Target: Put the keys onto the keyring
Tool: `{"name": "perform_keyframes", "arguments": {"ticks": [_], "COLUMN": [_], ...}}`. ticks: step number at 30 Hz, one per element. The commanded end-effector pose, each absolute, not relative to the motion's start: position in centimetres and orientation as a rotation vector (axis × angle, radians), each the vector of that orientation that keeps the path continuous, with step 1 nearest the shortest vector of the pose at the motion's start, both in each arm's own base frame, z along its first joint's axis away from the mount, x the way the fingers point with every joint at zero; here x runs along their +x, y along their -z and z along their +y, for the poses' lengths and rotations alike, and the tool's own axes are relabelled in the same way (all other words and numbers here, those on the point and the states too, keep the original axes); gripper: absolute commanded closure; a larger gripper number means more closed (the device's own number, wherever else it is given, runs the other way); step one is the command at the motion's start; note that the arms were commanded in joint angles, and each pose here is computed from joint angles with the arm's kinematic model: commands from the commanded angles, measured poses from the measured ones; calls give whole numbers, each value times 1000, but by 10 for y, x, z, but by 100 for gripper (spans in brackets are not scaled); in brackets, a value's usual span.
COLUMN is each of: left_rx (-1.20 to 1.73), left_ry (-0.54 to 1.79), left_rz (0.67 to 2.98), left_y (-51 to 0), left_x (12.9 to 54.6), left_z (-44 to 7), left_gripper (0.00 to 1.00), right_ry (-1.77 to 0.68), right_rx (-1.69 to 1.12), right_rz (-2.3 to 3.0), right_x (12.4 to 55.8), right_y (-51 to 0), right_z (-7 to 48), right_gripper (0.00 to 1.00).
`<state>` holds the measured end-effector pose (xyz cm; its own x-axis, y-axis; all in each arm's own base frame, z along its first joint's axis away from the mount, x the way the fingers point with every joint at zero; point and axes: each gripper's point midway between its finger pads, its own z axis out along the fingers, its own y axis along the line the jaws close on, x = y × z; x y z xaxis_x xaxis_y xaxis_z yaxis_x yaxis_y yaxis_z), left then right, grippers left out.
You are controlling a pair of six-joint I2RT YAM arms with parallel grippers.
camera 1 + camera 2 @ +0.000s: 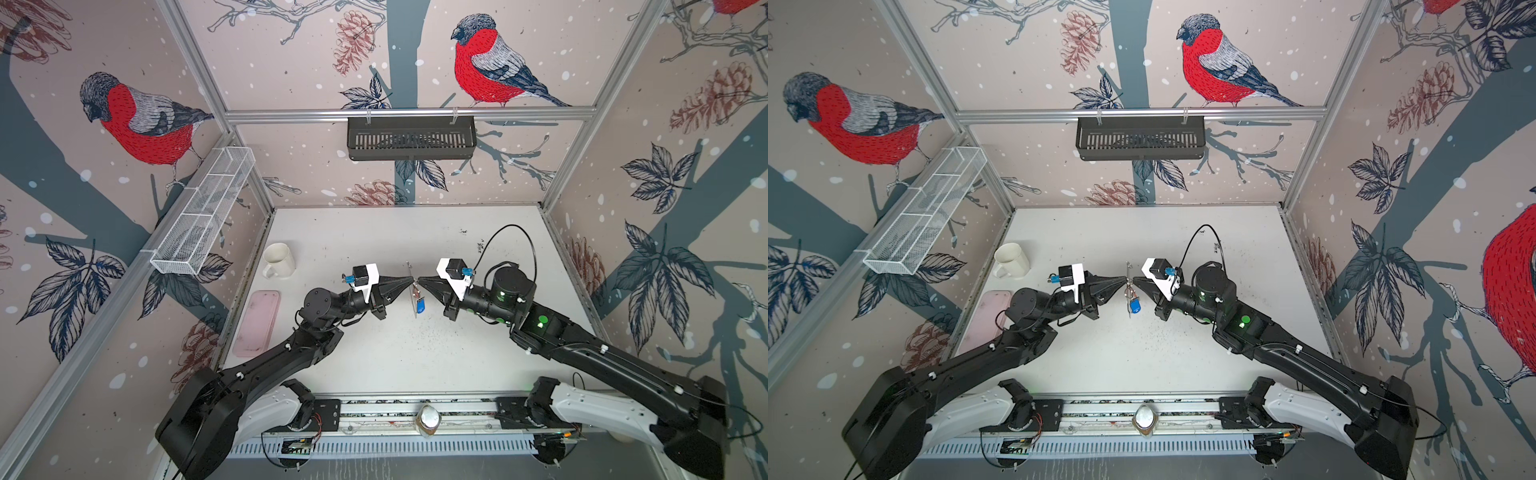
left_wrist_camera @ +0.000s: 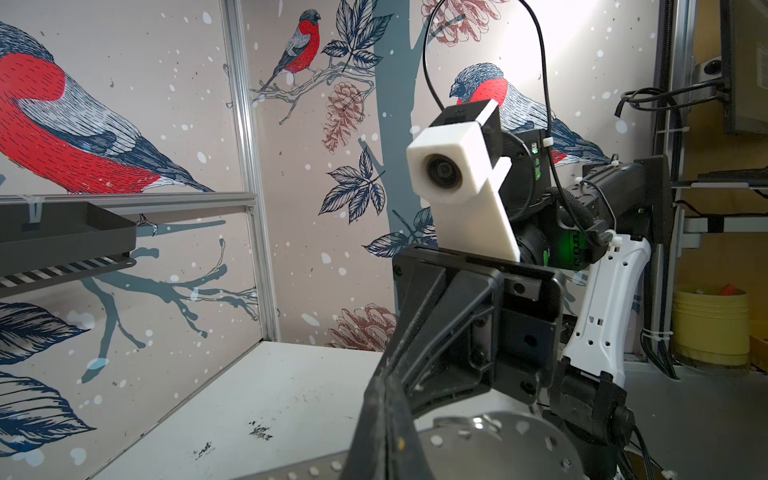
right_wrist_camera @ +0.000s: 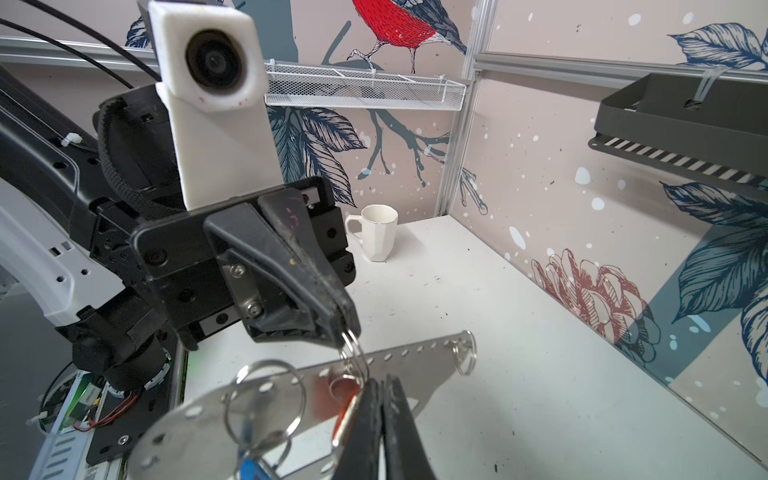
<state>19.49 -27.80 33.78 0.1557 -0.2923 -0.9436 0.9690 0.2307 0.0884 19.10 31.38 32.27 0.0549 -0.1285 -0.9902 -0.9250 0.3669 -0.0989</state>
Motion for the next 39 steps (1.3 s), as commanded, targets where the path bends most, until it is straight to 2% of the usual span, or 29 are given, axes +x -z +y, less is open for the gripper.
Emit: {"name": "perform_keyframes", "arguments": {"ticks": [1, 15, 24, 39], "left_rx": [893, 903, 899, 906], "left_ry": [1102, 1109, 1100, 1133], "left_rz": [915, 900, 891, 911], "left_y": [-350, -351, -353, -351], "left_x": [186, 183, 181, 187], "left_z": [-275, -275, -272, -270], "left_gripper": [100, 100, 100, 100], "right_ry": [-840, -882, -780, -811], "right_rx": [-1068, -1125, -1018, -1000], "right_rz": [1343, 1329, 1391, 1356], "right_x": [185, 175, 194, 191], "right_y": [-331, -326, -326, -332], "right_z": [318, 322, 308, 303], "right_gripper": [92, 86, 85, 82]}}
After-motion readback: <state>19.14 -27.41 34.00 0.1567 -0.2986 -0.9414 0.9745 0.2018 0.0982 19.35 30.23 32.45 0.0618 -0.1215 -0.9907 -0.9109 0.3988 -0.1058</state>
